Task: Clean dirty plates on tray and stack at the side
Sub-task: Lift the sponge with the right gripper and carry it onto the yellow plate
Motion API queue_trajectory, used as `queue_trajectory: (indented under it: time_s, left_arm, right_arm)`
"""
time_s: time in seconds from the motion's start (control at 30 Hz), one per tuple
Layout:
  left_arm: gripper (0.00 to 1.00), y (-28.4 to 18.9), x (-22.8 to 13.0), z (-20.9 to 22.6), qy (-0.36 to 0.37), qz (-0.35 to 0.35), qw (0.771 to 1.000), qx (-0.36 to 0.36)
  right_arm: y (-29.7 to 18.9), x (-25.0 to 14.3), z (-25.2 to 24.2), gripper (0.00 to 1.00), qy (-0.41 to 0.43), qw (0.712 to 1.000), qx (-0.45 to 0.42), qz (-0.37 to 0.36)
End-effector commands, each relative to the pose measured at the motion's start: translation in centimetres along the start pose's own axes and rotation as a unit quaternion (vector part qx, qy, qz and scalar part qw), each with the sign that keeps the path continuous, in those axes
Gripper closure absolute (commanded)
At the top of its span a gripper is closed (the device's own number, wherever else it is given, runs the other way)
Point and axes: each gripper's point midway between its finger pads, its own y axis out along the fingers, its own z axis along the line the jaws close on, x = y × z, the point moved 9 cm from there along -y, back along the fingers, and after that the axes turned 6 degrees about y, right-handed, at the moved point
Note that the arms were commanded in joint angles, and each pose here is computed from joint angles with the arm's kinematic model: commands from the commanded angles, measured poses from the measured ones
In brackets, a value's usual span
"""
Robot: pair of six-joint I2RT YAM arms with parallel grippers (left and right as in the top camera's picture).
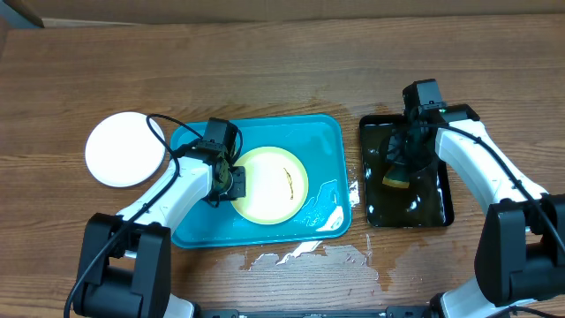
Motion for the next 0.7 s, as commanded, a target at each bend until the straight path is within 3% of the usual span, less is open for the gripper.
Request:
queue_trajectory:
  time_s: [0.0, 0.2, 0.67]
  left_arm:
    - [0.91, -0.1, 0.5, -0.2, 0.0, -0.003, 1.0, -0.01]
    - [0.96, -0.1, 0.5, -0.2, 0.0, -0.005, 1.0, -0.011]
    - [0.95, -0.1, 0.5, -0.2, -0.029, -0.003, 1.0, -0.011]
  right_arm:
    - [-1.3, 0.4, 0.1, 0.96, -0.002, 1.0, 0.013, -0.018]
    - [-1.3, 0.3, 0.1, 0.96, 0.001, 1.0, 0.012, -0.017]
    - [-2.8, 1.2, 0.8, 0.96, 0.0, 0.999, 0.033, -0.024]
